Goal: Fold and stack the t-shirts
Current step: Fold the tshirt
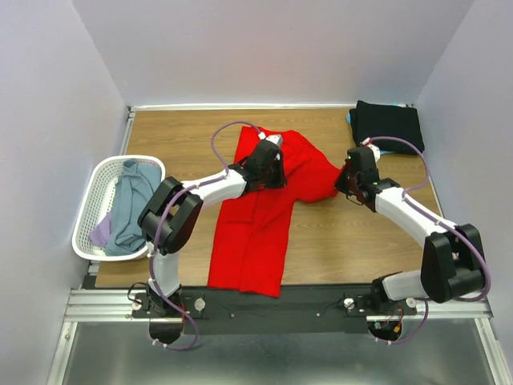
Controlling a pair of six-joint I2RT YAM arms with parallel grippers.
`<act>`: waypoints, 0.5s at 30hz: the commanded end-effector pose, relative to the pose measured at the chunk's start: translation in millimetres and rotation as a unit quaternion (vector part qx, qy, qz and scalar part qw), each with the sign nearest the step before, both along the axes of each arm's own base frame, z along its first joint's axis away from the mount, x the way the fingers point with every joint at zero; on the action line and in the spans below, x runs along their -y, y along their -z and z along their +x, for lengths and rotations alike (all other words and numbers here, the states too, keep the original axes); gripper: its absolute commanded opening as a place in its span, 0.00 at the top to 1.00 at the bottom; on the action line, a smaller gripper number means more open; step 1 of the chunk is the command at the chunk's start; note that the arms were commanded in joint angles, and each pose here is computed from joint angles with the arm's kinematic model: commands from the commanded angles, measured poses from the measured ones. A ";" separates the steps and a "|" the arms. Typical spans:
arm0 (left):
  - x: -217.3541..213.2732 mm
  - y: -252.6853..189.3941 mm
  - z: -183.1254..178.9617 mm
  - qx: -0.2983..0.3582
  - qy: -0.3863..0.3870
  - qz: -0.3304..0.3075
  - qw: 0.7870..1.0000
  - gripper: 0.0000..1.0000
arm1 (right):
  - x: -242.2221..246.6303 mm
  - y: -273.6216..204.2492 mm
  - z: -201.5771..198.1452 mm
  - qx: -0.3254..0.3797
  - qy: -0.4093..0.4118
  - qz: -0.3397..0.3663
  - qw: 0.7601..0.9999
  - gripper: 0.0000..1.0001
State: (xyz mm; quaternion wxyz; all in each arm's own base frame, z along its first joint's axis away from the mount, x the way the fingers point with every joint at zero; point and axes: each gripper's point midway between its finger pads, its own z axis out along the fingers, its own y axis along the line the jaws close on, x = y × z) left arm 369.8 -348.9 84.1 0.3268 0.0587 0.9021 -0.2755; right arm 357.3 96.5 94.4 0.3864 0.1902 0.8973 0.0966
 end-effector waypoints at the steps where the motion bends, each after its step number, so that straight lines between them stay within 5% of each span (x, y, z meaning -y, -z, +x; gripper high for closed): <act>1: 0.7 6.5 10.9 -0.002 -0.015 0.012 1.000 0.73 | 12.0 -18.3 -1.9 0.010 0.013 -0.027 1.000 0.91; 15: 1.6 9.0 28.4 0.002 -0.026 0.007 1.000 0.73 | 2.2 -50.8 20.1 0.036 0.001 -0.016 0.999 0.91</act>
